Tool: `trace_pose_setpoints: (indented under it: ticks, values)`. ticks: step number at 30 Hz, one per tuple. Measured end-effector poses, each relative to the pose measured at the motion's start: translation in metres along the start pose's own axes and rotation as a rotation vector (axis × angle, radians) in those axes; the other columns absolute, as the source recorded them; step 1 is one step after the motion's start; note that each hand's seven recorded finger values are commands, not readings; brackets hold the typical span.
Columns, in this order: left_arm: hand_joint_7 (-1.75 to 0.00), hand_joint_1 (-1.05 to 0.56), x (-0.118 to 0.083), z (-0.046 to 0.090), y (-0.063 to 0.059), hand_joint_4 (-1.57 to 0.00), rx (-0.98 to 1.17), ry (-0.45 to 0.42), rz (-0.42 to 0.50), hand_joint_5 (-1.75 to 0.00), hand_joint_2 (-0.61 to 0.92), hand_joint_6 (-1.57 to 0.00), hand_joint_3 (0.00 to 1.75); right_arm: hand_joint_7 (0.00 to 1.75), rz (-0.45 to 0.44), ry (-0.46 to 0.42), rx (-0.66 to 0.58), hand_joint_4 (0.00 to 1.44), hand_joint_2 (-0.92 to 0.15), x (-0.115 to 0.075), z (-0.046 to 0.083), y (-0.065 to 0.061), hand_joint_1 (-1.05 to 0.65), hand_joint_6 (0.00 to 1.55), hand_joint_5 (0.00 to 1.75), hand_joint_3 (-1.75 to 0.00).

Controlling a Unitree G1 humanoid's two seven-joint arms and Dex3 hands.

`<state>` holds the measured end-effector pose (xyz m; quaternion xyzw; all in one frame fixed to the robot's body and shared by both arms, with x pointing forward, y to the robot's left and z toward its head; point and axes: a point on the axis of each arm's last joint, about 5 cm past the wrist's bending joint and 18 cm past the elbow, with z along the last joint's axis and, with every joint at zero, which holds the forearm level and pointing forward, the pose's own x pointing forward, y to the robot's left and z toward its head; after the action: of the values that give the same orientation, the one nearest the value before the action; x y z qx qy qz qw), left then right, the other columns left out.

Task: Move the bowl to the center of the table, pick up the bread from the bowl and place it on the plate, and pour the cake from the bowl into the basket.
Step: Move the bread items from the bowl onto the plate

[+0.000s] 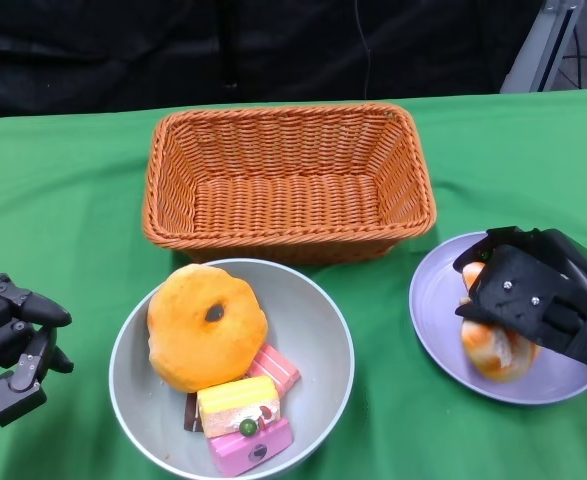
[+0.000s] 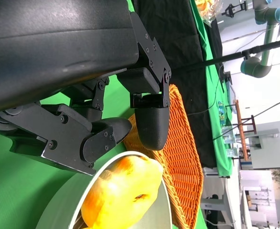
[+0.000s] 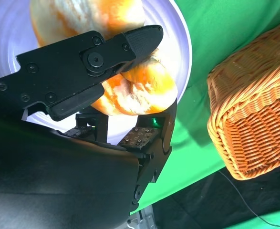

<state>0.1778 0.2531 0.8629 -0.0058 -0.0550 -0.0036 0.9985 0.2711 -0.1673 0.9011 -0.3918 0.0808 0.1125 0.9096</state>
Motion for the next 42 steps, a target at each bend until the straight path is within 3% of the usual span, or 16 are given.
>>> trace_pose_setpoints:
  ticks: [3, 11, 12, 16, 32, 42]
  values:
    - [-1.27, -0.06, 0.0, 0.0, 0.0, -0.67, 0.0, 0.0, 0.001, -1.6, 0.65, -0.72, 0.89, 0.01, 0.018, 0.012, -0.055, 0.65, -0.89, -0.001, 0.001, -0.002, -0.26, 0.62, 0.19, 0.0]
    - [-1.26, -0.07, -0.001, -0.001, 0.0, -0.68, 0.002, -0.003, 0.002, -1.59, 0.65, -0.72, 0.88, 0.0, 0.043, 0.012, -0.137, 0.61, -0.89, -0.002, 0.003, -0.007, -0.28, 0.52, 0.11, 0.0]
    - [-1.27, -0.07, -0.001, -0.001, 0.0, -0.68, 0.002, -0.004, 0.002, -1.6, 0.65, -0.73, 0.89, 0.0, 0.053, 0.013, -0.141, 0.46, -0.9, -0.002, 0.004, -0.008, -0.31, 0.4, 0.05, 0.0]
    - [-1.28, -0.07, -0.001, -0.001, 0.0, -0.68, 0.002, -0.003, 0.002, -1.6, 0.64, -0.73, 0.9, 0.0, 0.113, 0.011, -0.165, 0.31, -0.89, -0.003, 0.006, -0.011, -0.34, 0.31, 0.0, 0.0]
    - [-1.28, -0.07, -0.001, -0.001, 0.0, -0.67, 0.001, -0.002, -0.003, -1.61, 0.64, -0.72, 0.91, 0.0, 0.12, -0.032, -0.16, 0.3, -0.91, -0.006, 0.009, -0.012, -0.41, 0.28, 0.01, -0.01]
    - [-1.3, -0.09, -0.001, -0.001, 0.0, -0.67, 0.003, -0.003, -0.005, -1.62, 0.63, -0.72, 0.89, 0.0, 0.092, -0.089, -0.092, 0.31, -0.92, -0.011, 0.015, -0.018, -0.44, 0.29, 0.01, -0.01]
